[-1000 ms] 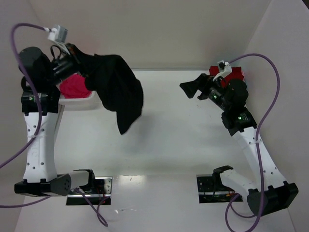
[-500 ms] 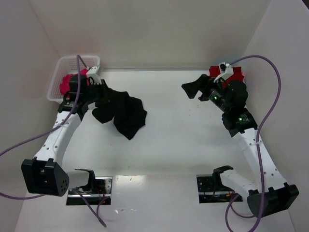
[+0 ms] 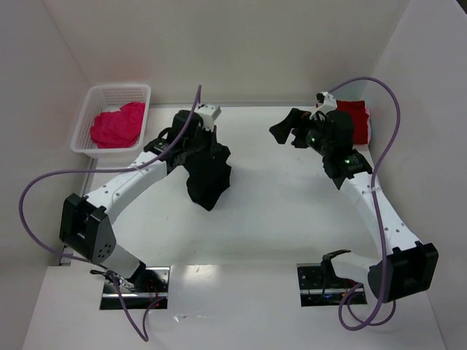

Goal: Fold and stack the t-shirts
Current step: Move the tshirt to the center of the board

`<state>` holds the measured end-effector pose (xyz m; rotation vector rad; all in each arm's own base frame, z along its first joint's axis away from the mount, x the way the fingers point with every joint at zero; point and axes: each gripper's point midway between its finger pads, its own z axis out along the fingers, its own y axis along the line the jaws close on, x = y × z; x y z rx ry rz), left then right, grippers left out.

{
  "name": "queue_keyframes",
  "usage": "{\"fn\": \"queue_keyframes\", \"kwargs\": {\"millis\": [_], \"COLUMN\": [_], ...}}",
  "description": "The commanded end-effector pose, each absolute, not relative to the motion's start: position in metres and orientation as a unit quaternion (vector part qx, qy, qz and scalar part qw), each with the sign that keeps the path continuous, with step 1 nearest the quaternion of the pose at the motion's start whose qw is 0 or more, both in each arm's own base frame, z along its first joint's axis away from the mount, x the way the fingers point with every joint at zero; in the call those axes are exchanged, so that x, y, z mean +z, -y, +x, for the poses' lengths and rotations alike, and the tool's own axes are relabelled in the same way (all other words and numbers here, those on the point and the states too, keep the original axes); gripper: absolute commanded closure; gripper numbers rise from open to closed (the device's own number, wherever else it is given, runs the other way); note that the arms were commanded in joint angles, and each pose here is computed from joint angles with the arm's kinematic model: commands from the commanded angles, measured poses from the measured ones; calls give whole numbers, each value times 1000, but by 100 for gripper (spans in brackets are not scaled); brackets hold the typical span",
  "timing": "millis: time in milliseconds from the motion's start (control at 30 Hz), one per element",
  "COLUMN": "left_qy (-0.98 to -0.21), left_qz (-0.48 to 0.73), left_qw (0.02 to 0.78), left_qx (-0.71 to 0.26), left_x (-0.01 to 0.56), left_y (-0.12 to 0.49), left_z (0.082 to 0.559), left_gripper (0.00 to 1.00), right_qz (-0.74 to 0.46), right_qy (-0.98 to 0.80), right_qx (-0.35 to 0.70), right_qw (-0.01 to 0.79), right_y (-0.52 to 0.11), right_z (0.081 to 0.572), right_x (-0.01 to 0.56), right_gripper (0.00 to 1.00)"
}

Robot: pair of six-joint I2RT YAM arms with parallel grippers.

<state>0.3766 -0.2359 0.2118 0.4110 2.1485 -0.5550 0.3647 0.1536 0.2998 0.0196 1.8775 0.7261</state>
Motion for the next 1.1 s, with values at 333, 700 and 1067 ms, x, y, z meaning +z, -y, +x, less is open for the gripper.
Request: {"fn": "queue_keyframes", "kwargs": {"millis": [333, 700, 1067], "left_qy": [-850, -836, -852], "left_qz": [168, 132, 75], "left_qw": [465, 479, 507], "left_qx": [-182, -235, -110], "left_x": [213, 242, 250], "left_y": [299, 324, 240], "left_z": [400, 414, 411], "left_gripper": [97, 31, 0], "right_qz": [21, -3, -18], "right_qy": [-792, -808, -830], "right_qx": [249, 293, 290], "right_qw": [557, 511, 476], "right_y": [-135, -152, -170], "right_z": [370, 350, 358], "right_x": [301, 254, 230], "right_gripper": [0, 0, 0]}}
